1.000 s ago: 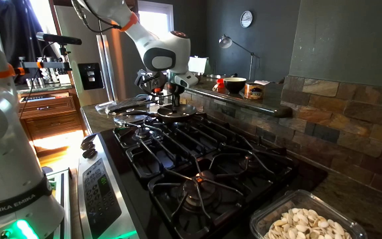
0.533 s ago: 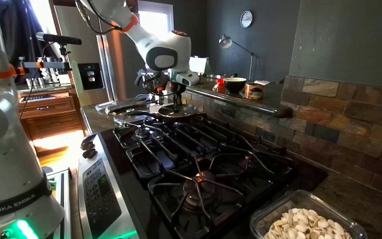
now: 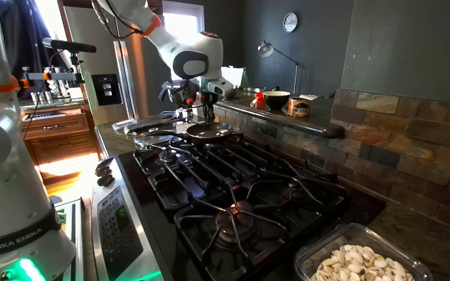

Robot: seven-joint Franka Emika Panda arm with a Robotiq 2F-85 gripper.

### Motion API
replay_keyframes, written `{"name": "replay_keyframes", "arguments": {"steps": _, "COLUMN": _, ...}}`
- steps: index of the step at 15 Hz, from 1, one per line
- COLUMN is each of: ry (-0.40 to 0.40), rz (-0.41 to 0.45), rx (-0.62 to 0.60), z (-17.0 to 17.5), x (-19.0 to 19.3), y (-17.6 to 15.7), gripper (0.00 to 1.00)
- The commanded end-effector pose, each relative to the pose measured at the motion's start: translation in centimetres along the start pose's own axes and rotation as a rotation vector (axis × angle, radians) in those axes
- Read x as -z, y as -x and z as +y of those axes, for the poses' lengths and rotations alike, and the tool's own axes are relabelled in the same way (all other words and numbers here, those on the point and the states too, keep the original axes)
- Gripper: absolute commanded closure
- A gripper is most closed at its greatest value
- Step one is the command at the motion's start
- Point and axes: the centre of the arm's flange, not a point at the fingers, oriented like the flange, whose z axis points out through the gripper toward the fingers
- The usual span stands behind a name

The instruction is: Use the silver spoon to put some contents from the pan in the black and white bowl then place the spoon back on the counter.

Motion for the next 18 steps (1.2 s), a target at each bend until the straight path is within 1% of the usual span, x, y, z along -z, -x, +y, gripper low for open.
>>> {"name": "replay_keyframes", "arguments": {"steps": 1, "ry": 0.006, "rz": -0.036, "rx": 0.027, "z": -1.3, "x": 0.4, "y": 0.3, "gripper": 0.98}}
{"name": "replay_keyframes", "arguments": {"steps": 6, "ry": -0.008, "rz": -0.099, "rx": 0.051, "z": -2.0, "x": -0.1, "y": 0.4, "gripper": 0.98}}
{"name": "replay_keyframes", "arguments": {"steps": 11, "ry": -0.006, "rz": -0.139, "rx": 0.049, "z": -1.6, "x": -0.9, "y": 0.1, "gripper": 0.98}}
{"name": "replay_keyframes", "arguments": {"steps": 18, "ry": 0.004, "rz": -0.159, "rx": 0.021, "z": -0.7, "x": -1.8, "y": 0.0, "gripper": 0.98}}
